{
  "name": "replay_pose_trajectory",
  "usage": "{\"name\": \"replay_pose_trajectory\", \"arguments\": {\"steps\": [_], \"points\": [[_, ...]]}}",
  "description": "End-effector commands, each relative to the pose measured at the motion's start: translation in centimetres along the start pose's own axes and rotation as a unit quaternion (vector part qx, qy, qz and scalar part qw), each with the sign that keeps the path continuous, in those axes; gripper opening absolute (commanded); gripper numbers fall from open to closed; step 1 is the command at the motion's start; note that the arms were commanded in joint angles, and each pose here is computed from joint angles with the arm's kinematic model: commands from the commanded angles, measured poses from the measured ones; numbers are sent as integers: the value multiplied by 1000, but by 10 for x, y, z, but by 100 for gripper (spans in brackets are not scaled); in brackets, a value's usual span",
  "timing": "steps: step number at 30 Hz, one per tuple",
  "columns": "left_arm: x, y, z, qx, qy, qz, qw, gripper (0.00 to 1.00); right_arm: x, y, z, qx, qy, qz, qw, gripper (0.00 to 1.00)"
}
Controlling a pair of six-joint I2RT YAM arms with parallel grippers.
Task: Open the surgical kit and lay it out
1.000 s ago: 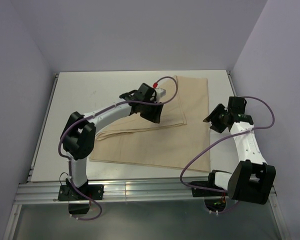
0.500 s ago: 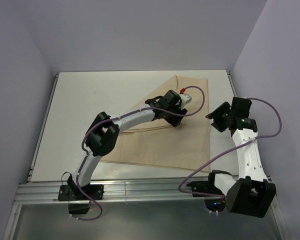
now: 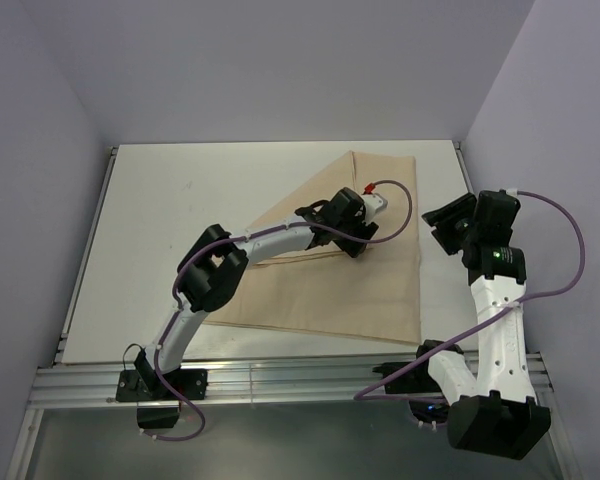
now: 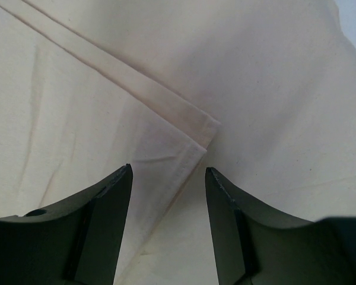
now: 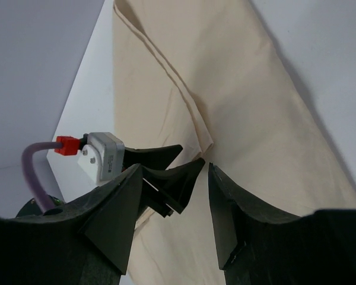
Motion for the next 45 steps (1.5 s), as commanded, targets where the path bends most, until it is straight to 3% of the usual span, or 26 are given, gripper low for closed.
{"name": "replay_pose_trajectory", "arguments": {"steps": [1, 9, 14, 17, 30, 35, 41, 45], "points": [[13, -14, 8, -32, -30, -11, 999, 59, 16, 9, 7, 5, -31, 11, 999, 56], [7, -9, -6, -22, -22, -11, 999, 58, 21, 10, 7, 1, -38, 15, 999, 56], [11, -9, -5, -19, -29, -13, 999, 47, 23, 7, 7, -8, -43, 24, 999, 56], [9, -7, -7, -17, -26, -14, 999, 36, 22, 4, 5, -13, -42, 25, 999, 56], [-9, -11, -17, -36, 2, -13, 999, 31, 29, 6, 5, -19, -50, 27, 998, 55], [-7, -10, -17, -30, -2, -6, 1000, 0, 30, 5, 7, -23, -54, 30, 998, 55], [13, 4, -1, -1, -27, 20, 999, 0, 28, 1, 7, -26, -53, 27, 998, 55], [39, 16, 24, 20, -77, 43, 996, 0, 26, 0, 6, -25, -51, 25, 998, 55]]}}
Point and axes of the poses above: each gripper's point midway between its finger pads, its own z axis back along the fingers, its own y axis along the line the jaws close on, x = y × z, the point moved 1 cm from there along z, back along the fingers, and after that the axes turned 5 degrees about z, right-handed, at the moved point
